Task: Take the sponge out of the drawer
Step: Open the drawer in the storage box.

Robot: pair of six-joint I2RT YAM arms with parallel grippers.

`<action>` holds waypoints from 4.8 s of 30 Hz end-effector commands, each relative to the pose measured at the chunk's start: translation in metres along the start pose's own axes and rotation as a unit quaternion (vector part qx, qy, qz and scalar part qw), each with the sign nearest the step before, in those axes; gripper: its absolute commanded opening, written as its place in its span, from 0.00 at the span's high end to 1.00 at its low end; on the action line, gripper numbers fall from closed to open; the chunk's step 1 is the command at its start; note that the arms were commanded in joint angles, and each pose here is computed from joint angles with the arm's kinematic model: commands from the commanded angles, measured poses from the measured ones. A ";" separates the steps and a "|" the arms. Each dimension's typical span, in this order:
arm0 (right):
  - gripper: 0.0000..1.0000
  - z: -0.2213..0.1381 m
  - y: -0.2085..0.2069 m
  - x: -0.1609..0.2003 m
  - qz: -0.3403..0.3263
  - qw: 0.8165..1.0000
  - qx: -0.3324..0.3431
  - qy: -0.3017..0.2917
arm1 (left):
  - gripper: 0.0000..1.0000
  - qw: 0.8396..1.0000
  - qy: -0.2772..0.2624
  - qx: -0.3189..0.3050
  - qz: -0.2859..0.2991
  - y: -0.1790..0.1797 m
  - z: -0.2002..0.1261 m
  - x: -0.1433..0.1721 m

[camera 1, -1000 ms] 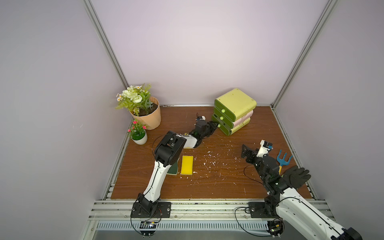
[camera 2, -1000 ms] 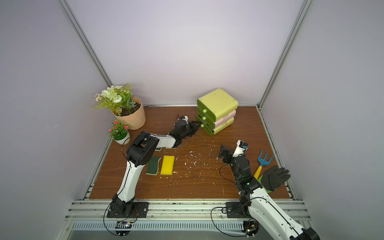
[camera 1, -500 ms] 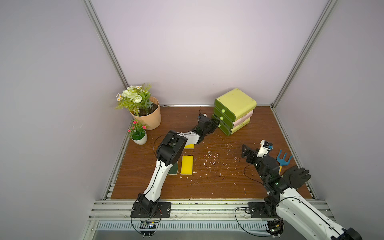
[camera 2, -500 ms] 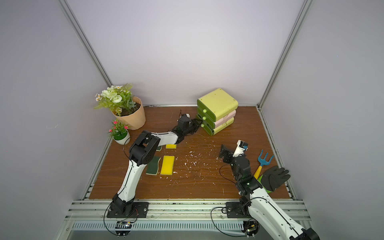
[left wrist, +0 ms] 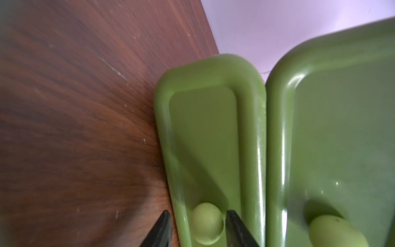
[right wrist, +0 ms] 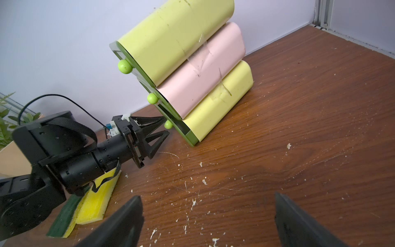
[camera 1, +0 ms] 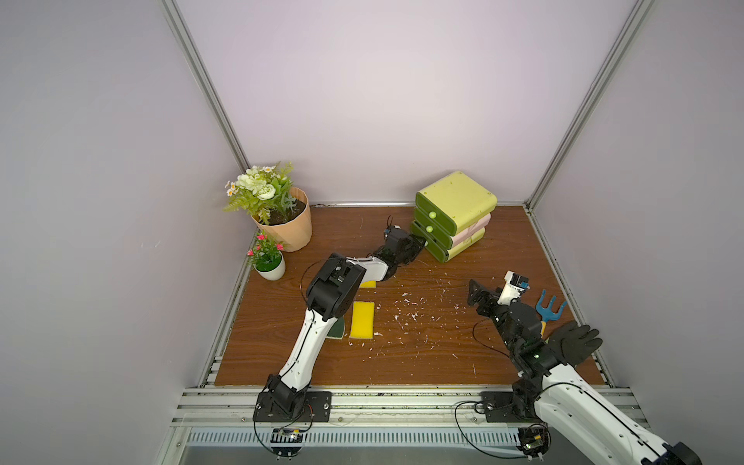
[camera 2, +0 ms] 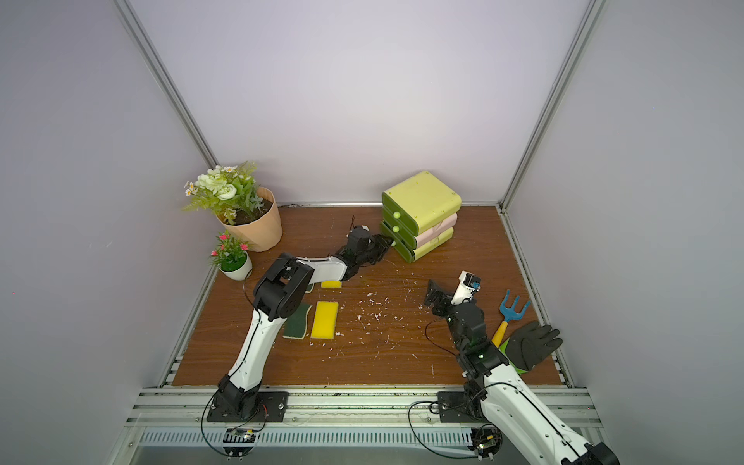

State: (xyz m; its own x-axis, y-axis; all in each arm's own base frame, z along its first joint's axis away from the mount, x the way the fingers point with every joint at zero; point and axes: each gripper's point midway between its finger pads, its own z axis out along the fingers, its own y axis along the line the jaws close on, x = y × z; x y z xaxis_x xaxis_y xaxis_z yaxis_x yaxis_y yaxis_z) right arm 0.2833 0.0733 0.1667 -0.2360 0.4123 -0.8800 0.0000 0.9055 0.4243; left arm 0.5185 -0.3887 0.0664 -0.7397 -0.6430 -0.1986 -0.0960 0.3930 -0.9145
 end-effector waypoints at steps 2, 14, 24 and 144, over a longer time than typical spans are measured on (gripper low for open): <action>0.01 -0.001 0.004 -0.012 0.016 1.000 -0.008 -0.022 | 0.55 1.000 0.013 0.010 -0.015 -0.002 0.010 0.009; 0.01 -0.001 0.003 -0.011 0.016 1.000 -0.008 -0.022 | 0.70 0.999 0.014 0.023 -0.030 -0.002 0.011 0.010; 0.01 -0.001 0.002 -0.011 0.016 1.000 -0.007 -0.022 | 0.82 0.999 0.005 0.032 -0.026 -0.005 -0.013 0.011; 0.01 0.068 -0.036 -0.026 0.093 0.994 0.034 0.041 | 0.00 0.893 0.005 -0.157 0.421 -0.057 -0.110 0.053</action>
State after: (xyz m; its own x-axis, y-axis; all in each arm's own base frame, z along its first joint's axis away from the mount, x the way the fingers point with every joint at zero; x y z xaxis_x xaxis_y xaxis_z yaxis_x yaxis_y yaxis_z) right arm 0.3512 0.0357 0.1374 -0.3720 0.5558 -0.7435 0.1597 0.8273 0.5386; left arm 0.3992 -0.3814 0.1588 -0.6090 -0.0499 -0.7916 0.3302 0.8915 -0.3102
